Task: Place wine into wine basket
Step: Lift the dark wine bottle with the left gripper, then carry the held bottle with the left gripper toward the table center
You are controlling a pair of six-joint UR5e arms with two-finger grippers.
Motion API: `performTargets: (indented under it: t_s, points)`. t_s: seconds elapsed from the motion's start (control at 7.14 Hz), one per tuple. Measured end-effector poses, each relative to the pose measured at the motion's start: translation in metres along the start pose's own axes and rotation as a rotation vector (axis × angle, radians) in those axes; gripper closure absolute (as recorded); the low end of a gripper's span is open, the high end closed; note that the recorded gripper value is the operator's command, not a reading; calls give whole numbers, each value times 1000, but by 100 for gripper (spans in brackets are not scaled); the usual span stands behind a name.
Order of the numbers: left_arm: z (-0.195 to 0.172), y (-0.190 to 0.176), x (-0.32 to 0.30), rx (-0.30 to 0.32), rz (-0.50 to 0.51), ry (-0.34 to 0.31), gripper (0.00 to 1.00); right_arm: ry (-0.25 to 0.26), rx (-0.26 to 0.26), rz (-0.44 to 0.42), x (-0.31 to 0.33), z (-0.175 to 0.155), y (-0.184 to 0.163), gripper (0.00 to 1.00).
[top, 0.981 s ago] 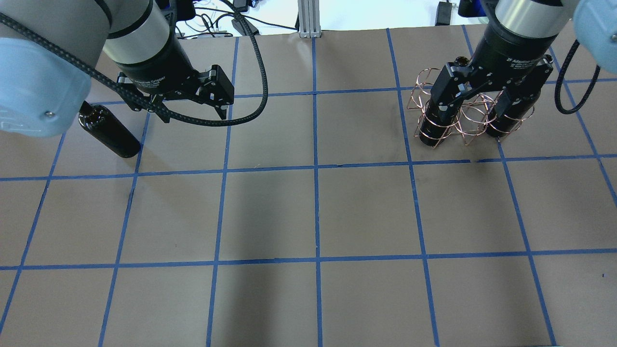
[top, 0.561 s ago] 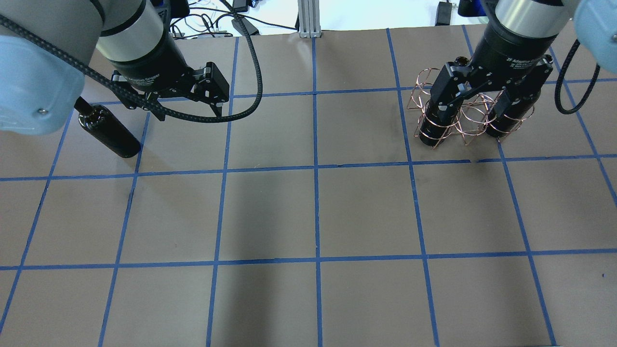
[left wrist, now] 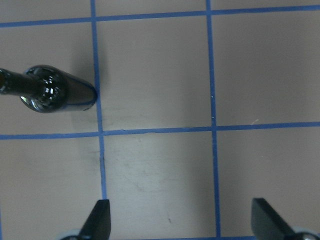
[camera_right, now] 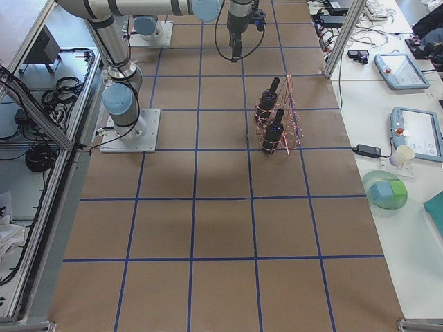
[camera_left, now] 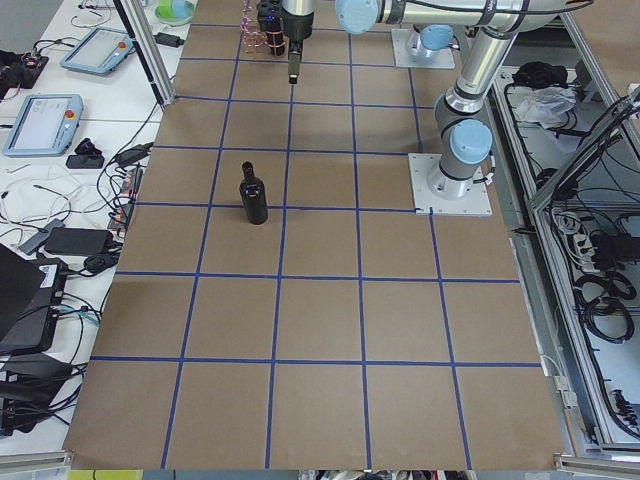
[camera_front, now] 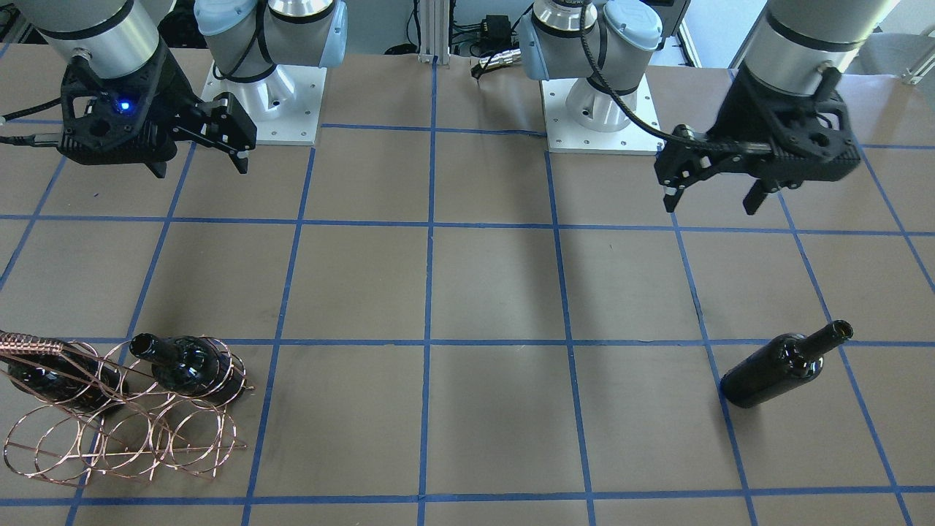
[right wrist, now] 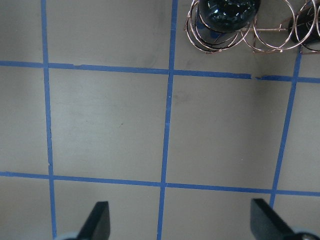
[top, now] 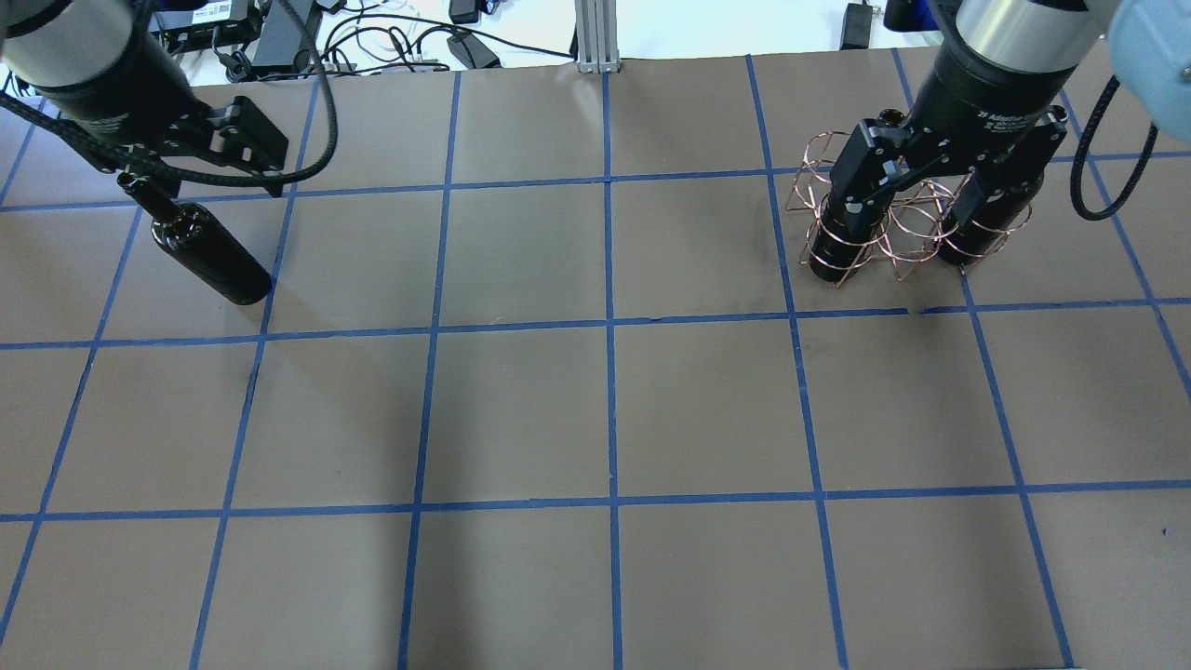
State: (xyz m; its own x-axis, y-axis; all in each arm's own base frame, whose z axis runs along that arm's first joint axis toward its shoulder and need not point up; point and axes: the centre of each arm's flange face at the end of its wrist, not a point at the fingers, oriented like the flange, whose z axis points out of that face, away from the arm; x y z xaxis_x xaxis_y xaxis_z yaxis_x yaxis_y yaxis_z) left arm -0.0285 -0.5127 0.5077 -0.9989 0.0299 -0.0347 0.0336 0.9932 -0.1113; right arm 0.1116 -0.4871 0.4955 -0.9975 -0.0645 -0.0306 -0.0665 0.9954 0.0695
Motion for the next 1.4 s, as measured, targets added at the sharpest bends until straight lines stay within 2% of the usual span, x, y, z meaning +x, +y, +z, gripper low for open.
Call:
performTargets:
  t_s: [0.28, 0.56, 0.98, 1.4]
  points:
    - [25, -2, -95, 5, -53, -17, 0, 0, 6, 0, 0, 0, -1, 0]
    - [68, 0, -148, 63, -121, -53, 0, -1, 7, 0, 0, -1, -1, 0]
    - [112, -14, -160, 135, -132, -9, 2, 1, 7, 0, 0, -1, -1, 0]
    - [135, -33, -170, 189, -112, -21, 10, 5, 11, -1, 1, -1, -2, 0]
